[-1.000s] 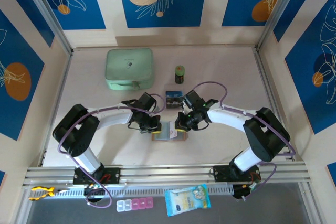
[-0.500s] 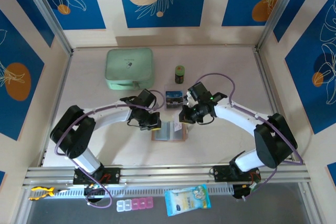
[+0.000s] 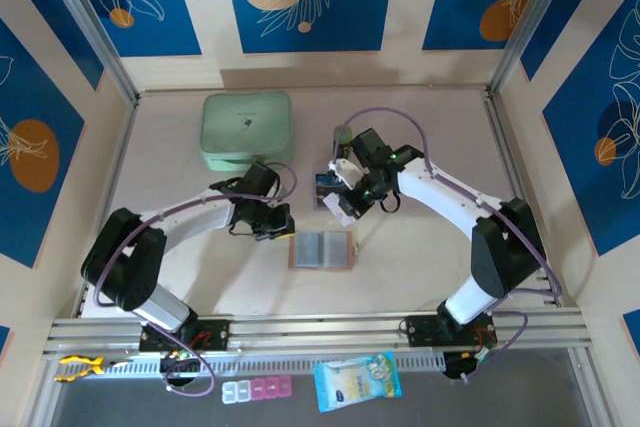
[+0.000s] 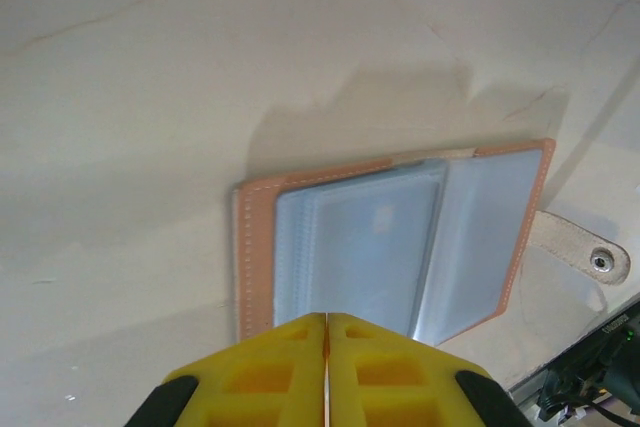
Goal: Take the credit cards out of the card holder
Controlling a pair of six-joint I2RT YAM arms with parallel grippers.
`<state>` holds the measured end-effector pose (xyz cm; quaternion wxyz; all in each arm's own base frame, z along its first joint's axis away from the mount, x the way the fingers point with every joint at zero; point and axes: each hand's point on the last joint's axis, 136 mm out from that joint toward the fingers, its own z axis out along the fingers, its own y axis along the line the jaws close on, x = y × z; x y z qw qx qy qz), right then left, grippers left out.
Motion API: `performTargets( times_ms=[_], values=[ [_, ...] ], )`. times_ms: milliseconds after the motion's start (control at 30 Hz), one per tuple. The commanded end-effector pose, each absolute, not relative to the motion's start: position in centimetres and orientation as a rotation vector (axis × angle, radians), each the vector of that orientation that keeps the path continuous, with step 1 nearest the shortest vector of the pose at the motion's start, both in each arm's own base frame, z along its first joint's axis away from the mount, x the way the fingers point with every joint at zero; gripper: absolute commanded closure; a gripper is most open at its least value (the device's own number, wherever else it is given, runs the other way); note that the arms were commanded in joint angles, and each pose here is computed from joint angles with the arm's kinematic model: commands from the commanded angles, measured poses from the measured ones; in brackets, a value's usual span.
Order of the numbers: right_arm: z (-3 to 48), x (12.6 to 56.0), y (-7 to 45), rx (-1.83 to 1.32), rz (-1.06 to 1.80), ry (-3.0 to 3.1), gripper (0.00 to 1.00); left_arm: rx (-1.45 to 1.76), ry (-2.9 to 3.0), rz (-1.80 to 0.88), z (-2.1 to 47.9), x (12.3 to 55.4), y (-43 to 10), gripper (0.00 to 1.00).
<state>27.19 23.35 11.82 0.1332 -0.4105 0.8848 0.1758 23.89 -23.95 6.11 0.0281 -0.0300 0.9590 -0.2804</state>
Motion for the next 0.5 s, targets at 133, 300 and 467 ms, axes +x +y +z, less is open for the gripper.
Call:
performTargets(
  times_ms=[133, 300, 467],
  values=[
    [12.2, 30.5, 21.9, -1.626, 0.308, 2.369, 1.0, -0.112, 2.943, -0.89, 6.3, 23.7, -22.4, 0.92],
    [13.9, 33.2, 22.3, -1.642, 0.389, 2.32, 1.0, -0.136, 2.938, -0.889, 6.3, 23.7, -21.5, 0.92],
    [14.7, 36.0, 22.8, -1.641, 0.44, 2.274, 1.0, -0.156, 2.943, -0.883, 6.1, 23.8, -21.0, 0.92]
  ],
)
